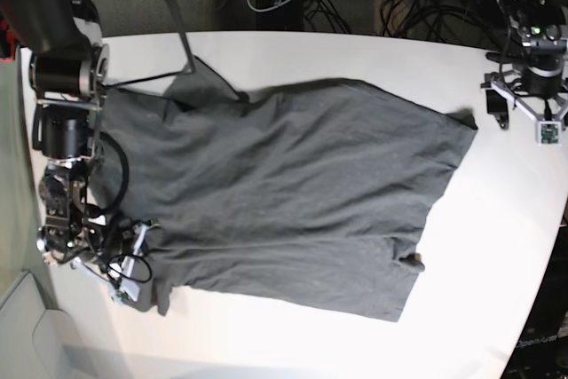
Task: Layout the t-shirt on the table in an organized manner, then fold the t-shirt properly
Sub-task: 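Drag the shirt hem with the right gripper to straighten the shirt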
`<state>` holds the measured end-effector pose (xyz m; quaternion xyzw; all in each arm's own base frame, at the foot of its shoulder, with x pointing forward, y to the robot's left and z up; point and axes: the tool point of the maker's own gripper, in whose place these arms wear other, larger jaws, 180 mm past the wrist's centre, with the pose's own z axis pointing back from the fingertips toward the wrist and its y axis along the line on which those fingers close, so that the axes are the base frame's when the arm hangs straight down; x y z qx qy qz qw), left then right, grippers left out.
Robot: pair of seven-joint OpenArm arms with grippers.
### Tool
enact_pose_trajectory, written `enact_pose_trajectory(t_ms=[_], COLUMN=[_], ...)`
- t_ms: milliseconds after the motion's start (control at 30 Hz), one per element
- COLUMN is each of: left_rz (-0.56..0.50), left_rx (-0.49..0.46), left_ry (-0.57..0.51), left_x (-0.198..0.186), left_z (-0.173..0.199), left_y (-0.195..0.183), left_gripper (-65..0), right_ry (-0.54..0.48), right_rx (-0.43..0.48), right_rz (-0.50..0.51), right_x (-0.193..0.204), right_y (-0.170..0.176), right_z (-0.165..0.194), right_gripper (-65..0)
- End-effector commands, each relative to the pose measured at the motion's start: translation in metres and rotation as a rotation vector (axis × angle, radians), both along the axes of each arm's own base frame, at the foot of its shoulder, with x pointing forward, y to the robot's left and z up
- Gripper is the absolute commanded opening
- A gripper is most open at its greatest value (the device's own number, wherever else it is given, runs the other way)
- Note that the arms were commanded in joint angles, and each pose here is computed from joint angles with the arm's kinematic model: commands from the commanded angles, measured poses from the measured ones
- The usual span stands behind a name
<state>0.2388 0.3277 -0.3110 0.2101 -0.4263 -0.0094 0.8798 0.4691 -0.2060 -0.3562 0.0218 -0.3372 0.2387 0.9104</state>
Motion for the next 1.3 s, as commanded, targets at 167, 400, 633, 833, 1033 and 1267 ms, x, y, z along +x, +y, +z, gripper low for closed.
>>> enact_pose_trajectory(t_ms=[167, 400, 633, 833, 1033, 1267], left_rz=[0.012, 0.022, -0.012, -0.05, -0.044, -0.078], left_rx=[-0.054, -0.212, -0.323, -0.391, -0.425, -0.371], left_ry=[-0.065, -0.059, -0.012, 0.06, 0.1, 0.015], left_x=[0.022, 0.055, 0.085, 0.095, 0.088, 0.105], left_z=[0.0, -0.035, -0.068, -0.099, -0.115, -0.078], left_y=[-0.007, -0.032, -0.059, -0.083, -0.092, -0.095], left_gripper=[-5.8, -5.9, -5.9, -5.9, -17.7, -63.8], right_ry=[-0.134, -0.262, -0.291, -0.293, -0.275, -0.272], right_rx=[-0.053, -0.122, -0.153, -0.176, -0.18, -0.181], right_rz=[0.024, 0.081, 0.094, 0.092, 0.093, 0.092], right_x=[0.009, -0.026, -0.061, -0.082, -0.088, -0.089], right_y=[0.006, 0.05, 0.065, 0.065, 0.064, 0.063], right_z=[0.051, 0.092, 0.099, 0.099, 0.093, 0.091], right_gripper=[-34.6, -31.9, -31.9, -31.9, -31.9, -32.0])
